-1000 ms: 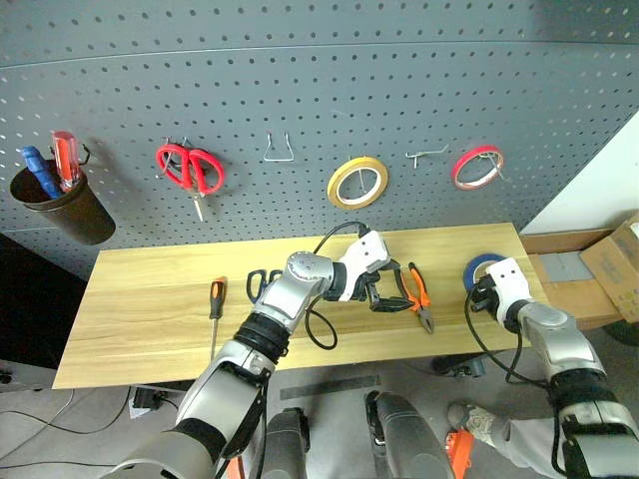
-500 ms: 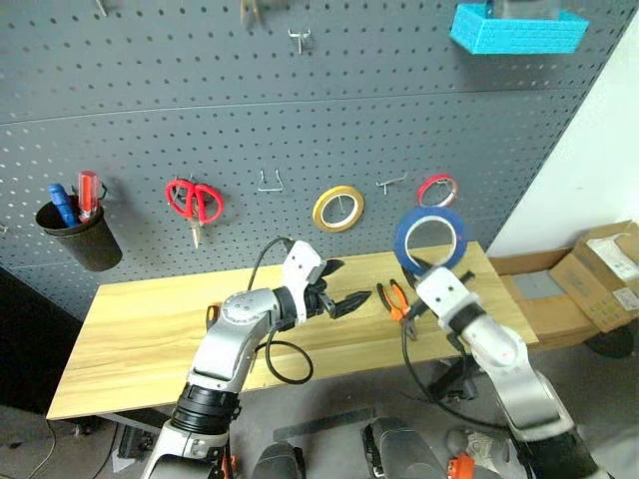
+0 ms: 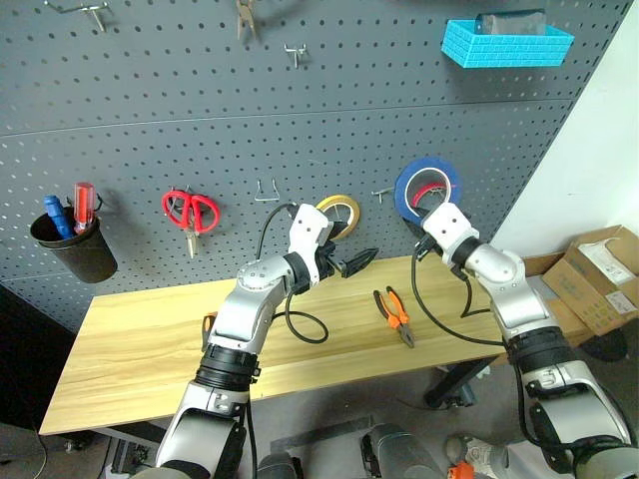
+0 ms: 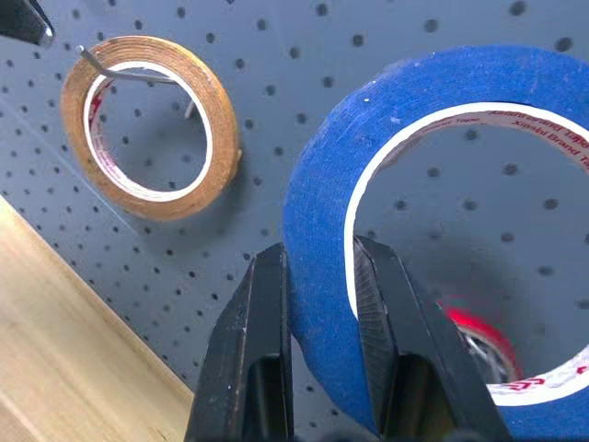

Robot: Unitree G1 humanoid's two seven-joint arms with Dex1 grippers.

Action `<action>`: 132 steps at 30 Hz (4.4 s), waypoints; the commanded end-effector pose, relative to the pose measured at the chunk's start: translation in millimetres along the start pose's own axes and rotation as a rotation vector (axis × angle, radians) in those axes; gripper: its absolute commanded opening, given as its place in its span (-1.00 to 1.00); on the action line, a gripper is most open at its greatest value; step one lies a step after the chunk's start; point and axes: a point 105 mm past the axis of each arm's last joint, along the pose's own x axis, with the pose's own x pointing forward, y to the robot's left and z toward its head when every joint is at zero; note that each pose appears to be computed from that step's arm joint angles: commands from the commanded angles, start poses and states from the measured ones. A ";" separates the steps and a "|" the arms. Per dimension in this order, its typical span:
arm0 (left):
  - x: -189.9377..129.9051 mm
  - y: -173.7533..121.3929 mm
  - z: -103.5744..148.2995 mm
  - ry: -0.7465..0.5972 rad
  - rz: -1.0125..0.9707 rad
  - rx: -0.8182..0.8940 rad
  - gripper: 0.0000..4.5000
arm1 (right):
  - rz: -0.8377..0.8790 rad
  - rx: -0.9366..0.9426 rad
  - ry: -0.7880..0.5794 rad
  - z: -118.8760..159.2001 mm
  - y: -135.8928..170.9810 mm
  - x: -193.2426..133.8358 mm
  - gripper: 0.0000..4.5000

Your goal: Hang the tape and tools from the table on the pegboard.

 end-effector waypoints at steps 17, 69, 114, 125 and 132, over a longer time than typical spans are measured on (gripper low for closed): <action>3.6 2.8 26.1 -0.102 0.004 0.019 1.00 | 0.121 -0.010 -0.038 9.2 -27.4 21.0 -0.82; -37.6 -17.1 -52.8 0.090 0.035 -0.019 1.00 | 0.247 0.381 0.369 -72.3 70.7 -44.7 0.75; -125.5 -27.6 -98.6 0.331 0.131 -0.008 1.00 | 0.051 0.672 0.818 -119.4 80.0 1.5 0.75; -121.1 -34.3 -89.9 0.284 0.091 -0.054 1.00 | 0.046 0.644 0.823 -123.2 77.3 0.4 0.28; -115.1 -32.2 -85.7 0.264 0.076 -0.050 1.00 | 0.103 0.586 0.701 -104.4 71.4 15.0 0.28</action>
